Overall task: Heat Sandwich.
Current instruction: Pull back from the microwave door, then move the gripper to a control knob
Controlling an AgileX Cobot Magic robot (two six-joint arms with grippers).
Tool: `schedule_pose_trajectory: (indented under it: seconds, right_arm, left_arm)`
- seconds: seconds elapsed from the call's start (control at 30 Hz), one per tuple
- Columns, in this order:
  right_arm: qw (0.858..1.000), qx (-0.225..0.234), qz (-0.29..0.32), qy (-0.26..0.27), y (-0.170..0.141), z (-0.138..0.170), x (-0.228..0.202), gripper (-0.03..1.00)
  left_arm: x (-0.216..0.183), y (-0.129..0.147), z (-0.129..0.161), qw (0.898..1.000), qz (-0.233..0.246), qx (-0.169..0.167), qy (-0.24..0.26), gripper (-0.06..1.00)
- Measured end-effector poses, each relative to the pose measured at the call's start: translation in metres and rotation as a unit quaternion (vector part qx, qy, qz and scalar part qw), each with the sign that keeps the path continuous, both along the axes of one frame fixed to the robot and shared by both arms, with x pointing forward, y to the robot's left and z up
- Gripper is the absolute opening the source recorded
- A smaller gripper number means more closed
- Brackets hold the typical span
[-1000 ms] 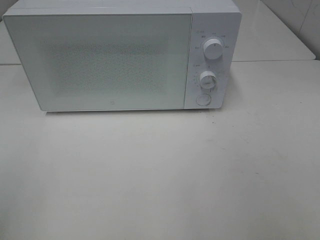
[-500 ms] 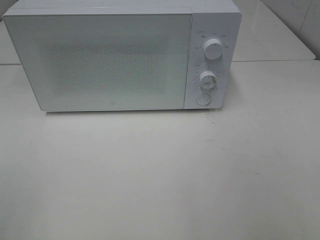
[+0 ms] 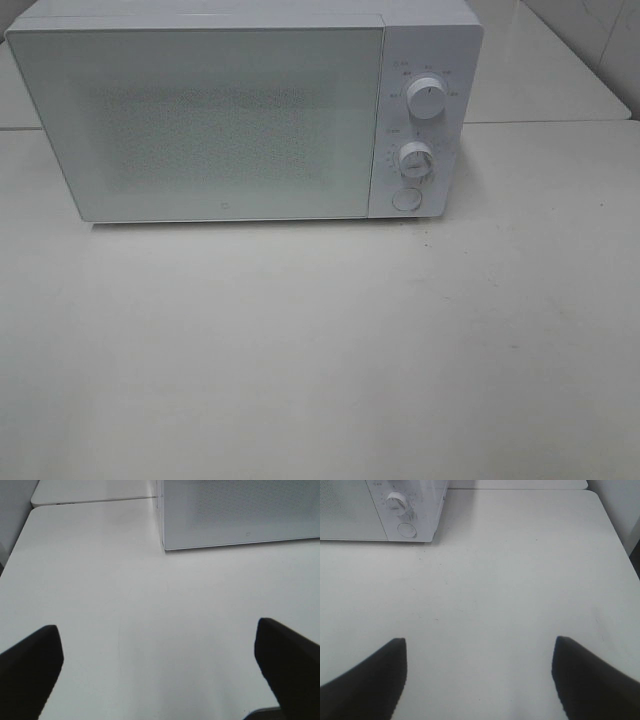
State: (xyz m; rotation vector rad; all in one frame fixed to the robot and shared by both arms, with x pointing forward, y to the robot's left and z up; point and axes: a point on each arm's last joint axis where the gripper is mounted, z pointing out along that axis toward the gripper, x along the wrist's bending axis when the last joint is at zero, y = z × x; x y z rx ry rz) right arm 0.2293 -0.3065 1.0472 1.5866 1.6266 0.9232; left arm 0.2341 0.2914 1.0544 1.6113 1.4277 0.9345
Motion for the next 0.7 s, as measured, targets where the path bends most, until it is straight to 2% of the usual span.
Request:
schedule_pose_trajectory:
  seconds: [0.7]
  right_arm:
    - [1.000,0.000,0.000,0.000,0.0000,0.0000,0.0000,0.77]
  left_arm:
    - [-0.0002,0.0000,0.0000,1.000,-0.004,0.000,0.000,0.99]
